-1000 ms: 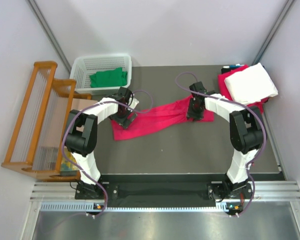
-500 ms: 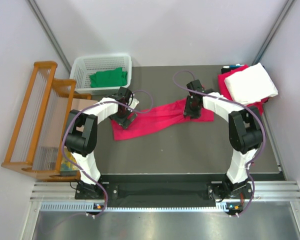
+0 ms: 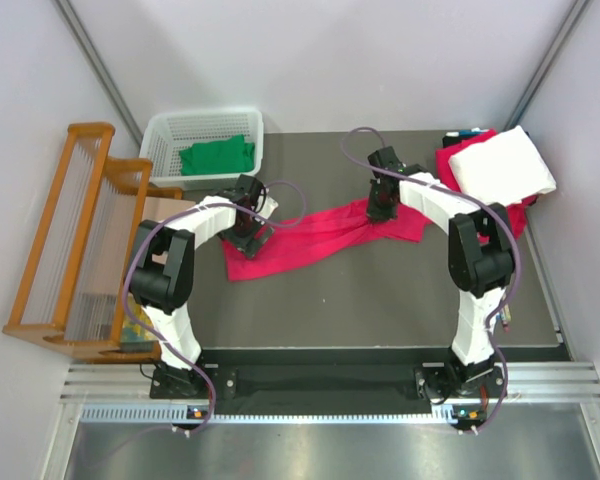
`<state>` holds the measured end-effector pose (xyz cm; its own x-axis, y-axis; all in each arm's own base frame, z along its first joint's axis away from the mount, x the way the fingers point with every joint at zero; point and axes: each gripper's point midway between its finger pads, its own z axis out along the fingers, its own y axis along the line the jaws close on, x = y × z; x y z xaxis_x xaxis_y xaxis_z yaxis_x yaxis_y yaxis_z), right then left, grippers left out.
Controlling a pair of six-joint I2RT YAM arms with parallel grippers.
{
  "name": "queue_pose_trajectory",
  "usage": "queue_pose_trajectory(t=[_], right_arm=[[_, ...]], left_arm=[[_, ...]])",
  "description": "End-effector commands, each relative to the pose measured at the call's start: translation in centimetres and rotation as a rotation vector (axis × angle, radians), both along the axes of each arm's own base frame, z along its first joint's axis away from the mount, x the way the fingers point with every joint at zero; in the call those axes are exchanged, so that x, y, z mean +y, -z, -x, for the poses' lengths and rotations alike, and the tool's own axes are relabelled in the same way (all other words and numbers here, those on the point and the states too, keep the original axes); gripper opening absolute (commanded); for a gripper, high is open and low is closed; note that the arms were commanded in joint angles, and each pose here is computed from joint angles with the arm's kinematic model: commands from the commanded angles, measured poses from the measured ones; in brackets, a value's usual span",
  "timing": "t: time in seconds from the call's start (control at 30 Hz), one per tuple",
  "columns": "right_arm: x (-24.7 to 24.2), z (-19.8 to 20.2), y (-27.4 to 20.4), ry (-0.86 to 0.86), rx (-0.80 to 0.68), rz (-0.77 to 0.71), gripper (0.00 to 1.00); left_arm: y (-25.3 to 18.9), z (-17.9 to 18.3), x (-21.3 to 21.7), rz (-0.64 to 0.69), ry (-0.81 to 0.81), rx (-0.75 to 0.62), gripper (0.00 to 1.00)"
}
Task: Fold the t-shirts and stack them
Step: Fold the tshirt
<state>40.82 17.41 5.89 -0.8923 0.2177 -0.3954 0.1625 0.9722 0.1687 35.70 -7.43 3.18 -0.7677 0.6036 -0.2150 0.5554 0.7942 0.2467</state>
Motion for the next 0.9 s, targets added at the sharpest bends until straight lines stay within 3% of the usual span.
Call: queue_pose_trajectory(t=[0.0, 0.27, 0.6, 0.77, 0.87], right_arm=[[0.4, -1.9, -2.9, 0.002, -0.073, 0.012, 0.00], [-0.4, -2.7, -7.0, 0.016, -0.162, 0.030, 0.00], [0.1, -8.4, -7.8, 0.011, -0.178, 0.043, 0.00], [0.2, -7.8, -5.3, -0.003, -0.111, 0.049, 0.00], [-0.9, -5.1, -1.8, 0.000, -0.036, 0.075, 0.00]], left_arm=[[-0.5, 0.5, 0.3, -0.003, 0.010, -0.010, 0.89], [0.0, 0.8, 0.5, -0.011, 0.013, -0.004, 0.89], [-0.6, 0.7, 0.3, -0.005, 0.015, -0.009, 0.89], [-1.0, 0.5, 0.5, -0.012, 0.020, -0.018, 0.89], [-0.9, 0.5, 0.6, -0.022, 0.021, -0.019, 0.89]])
